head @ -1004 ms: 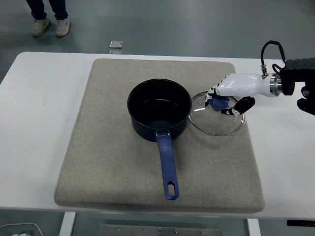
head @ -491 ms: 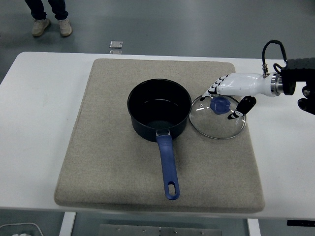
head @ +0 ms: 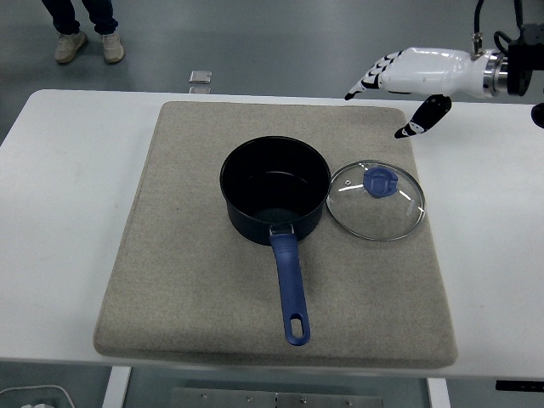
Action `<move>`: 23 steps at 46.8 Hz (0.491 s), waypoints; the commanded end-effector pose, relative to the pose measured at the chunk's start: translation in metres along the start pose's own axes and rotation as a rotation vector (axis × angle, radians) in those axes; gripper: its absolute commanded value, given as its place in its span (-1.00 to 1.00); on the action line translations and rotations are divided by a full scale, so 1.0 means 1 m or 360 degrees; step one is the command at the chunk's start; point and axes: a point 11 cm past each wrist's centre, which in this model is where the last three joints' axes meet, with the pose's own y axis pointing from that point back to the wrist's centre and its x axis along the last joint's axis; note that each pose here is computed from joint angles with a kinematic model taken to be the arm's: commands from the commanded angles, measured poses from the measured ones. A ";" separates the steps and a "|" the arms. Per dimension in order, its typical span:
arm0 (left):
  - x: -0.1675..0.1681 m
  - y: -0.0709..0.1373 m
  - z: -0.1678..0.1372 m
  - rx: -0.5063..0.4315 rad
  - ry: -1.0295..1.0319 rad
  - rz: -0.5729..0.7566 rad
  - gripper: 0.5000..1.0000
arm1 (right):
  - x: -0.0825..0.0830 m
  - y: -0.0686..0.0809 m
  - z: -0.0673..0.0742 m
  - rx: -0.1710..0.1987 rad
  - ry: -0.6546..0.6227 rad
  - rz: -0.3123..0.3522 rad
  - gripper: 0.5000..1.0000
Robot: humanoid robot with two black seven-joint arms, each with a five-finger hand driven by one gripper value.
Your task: Lift the pot lid and place it to the right of the pot.
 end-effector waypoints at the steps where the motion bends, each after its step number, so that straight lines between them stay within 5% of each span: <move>1: 0.000 0.000 0.000 0.0000 0.0000 0.0000 1.00 | 0.036 -0.009 -0.010 0.0046 -0.0146 0.0262 0.59; 10: 0.000 0.000 0.000 0.0000 0.0000 0.0000 1.00 | 0.098 -0.003 -0.003 0.0063 -0.0588 0.0871 0.59; 15: 0.000 0.000 0.000 0.0000 0.0000 0.0000 1.00 | 0.122 0.010 0.016 0.0003 -0.0819 0.1176 0.59; 20: 0.000 0.000 0.000 0.0000 0.0000 0.0000 1.00 | 0.128 0.019 0.034 -0.0044 -0.1102 0.1396 0.59; 23: 0.000 0.000 0.000 0.0000 0.0000 0.0000 1.00 | 0.117 0.021 0.052 -0.0165 -0.1381 0.1493 0.59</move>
